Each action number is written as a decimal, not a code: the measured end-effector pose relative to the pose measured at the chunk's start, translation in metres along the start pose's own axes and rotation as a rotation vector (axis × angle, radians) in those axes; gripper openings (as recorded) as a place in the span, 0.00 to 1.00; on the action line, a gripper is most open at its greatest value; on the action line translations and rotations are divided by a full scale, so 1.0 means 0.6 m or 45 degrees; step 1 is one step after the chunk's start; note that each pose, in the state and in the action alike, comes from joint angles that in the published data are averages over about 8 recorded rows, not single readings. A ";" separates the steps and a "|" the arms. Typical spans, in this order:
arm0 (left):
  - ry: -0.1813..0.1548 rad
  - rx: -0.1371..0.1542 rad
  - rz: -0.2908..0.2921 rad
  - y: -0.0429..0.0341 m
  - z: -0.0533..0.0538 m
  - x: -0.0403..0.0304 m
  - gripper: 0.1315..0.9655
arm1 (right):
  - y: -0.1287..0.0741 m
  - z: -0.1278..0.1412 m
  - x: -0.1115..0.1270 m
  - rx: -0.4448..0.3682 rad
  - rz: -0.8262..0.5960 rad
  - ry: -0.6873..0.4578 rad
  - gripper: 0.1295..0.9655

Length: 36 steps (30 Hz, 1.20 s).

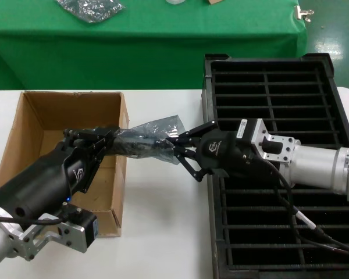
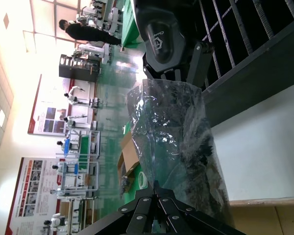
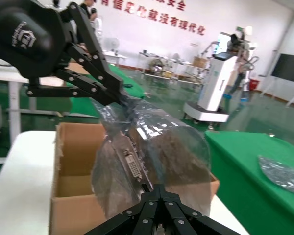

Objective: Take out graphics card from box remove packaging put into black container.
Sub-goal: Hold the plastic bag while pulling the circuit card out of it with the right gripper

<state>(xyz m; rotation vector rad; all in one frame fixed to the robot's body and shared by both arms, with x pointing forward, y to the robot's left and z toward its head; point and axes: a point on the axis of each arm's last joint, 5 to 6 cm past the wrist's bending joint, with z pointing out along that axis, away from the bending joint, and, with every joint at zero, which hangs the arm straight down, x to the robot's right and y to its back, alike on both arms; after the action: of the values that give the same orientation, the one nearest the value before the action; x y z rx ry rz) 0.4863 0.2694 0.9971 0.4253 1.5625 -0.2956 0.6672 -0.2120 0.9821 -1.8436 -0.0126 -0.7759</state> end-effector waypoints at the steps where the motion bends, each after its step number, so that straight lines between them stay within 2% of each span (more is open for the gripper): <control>1: 0.000 0.000 0.000 0.000 0.000 0.000 0.01 | 0.000 0.001 0.002 0.002 -0.001 -0.015 0.00; 15: 0.000 0.000 0.000 0.000 0.000 0.000 0.01 | 0.000 0.016 -0.017 0.016 0.008 -0.150 0.00; 36: 0.000 0.000 0.000 0.000 0.000 0.000 0.01 | -0.008 0.009 -0.034 0.052 0.034 -0.143 0.03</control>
<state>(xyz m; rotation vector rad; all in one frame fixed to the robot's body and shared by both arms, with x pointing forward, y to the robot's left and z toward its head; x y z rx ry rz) 0.4863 0.2694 0.9971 0.4252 1.5625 -0.2957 0.6518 -0.1983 0.9747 -1.8430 -0.0753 -0.6484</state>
